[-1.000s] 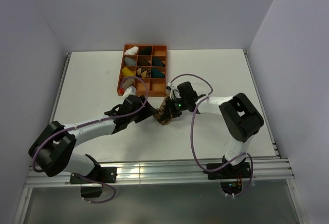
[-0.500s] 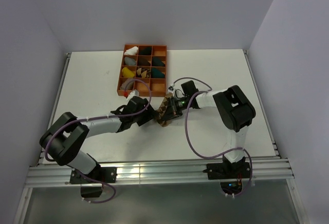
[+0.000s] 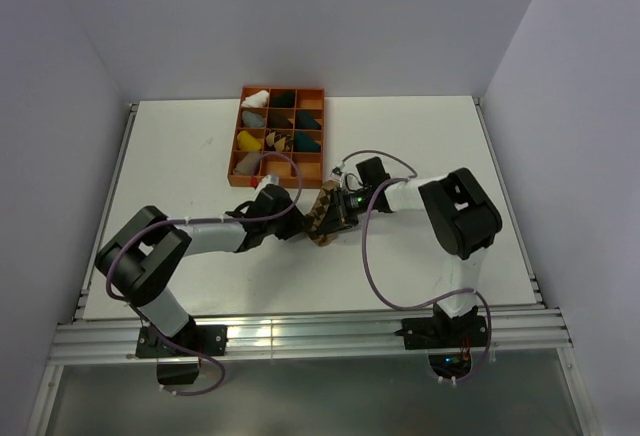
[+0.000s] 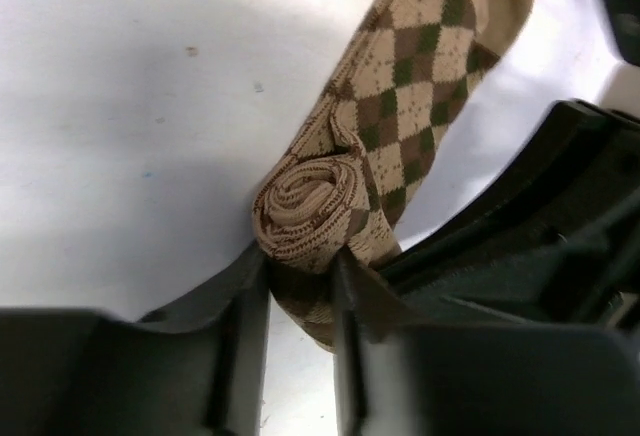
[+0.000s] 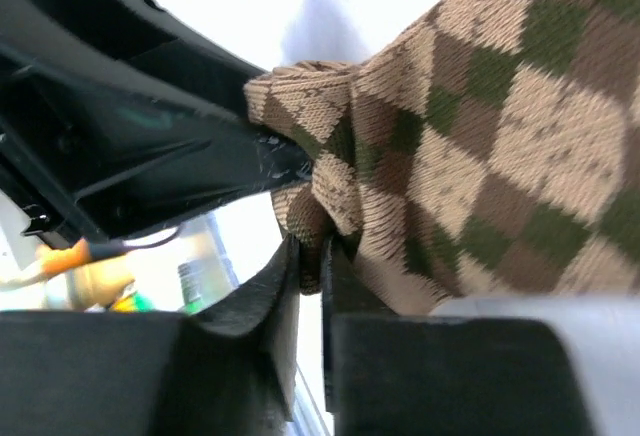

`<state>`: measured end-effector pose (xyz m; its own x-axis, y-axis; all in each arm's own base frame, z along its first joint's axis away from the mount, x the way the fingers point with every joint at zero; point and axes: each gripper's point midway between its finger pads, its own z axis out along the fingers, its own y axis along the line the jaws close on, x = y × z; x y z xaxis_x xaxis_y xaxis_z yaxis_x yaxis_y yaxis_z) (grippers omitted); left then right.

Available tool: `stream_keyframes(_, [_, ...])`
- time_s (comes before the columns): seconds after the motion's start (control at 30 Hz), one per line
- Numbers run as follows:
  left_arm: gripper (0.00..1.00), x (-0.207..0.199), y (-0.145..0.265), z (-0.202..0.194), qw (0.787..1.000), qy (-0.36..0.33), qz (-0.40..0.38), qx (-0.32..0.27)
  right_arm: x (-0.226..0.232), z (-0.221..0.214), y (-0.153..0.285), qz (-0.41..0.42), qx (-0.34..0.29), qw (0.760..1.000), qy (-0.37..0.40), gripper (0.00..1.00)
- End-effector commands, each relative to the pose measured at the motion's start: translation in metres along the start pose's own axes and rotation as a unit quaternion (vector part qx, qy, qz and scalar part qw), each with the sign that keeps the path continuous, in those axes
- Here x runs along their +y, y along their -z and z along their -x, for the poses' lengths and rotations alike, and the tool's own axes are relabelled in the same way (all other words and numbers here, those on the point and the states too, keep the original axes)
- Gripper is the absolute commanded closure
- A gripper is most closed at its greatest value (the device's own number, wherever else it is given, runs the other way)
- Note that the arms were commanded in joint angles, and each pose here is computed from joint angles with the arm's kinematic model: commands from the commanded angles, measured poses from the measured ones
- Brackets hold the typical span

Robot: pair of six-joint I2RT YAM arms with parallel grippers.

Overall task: Roll the socks
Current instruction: Roll the sock at the center of the board.

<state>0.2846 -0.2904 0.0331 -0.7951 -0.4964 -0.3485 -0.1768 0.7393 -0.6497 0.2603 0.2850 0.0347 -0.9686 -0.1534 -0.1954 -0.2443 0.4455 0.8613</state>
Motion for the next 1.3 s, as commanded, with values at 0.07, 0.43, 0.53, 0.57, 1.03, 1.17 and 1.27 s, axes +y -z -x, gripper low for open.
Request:
stream_keyframes(0.07, [0.80,0.012,-0.007,-0.006,0.999,-0.019,0.031,0.019,0.010,0.026,0.026,-0.100,-0.092,0.984,0.112,0.72])
stream_keyframes(0.43, [0.93,0.014,0.004,-0.005,0.993,-0.083,0.070,0.048,0.059,0.017,0.037,-0.259,-0.195,0.883,0.340,0.40])
stream_keyframes(0.53, [0.93,0.008,0.005,-0.003,0.992,-0.092,0.067,0.057,0.051,0.016,0.038,-0.306,-0.211,0.851,0.371,0.38])
stream_keyframes(0.57, [0.93,0.008,0.007,-0.004,0.991,-0.098,0.068,0.066,0.058,0.011,0.031,-0.300,-0.216,0.844,0.388,0.37])
stream_keyframes(1.03, [0.93,0.017,0.009,-0.003,0.986,-0.109,0.080,0.098,0.060,-0.004,-0.006,-0.371,-0.227,0.765,0.474,0.36])
stream_keyframes(1.17, [0.93,0.016,0.008,-0.003,0.986,-0.109,0.078,0.102,0.054,-0.003,-0.014,-0.393,-0.218,0.752,0.482,0.36])
stream_keyframes(1.27, [0.93,0.015,0.007,-0.005,0.985,-0.110,0.075,0.107,0.046,-0.001,-0.015,-0.413,-0.222,0.740,0.483,0.37])
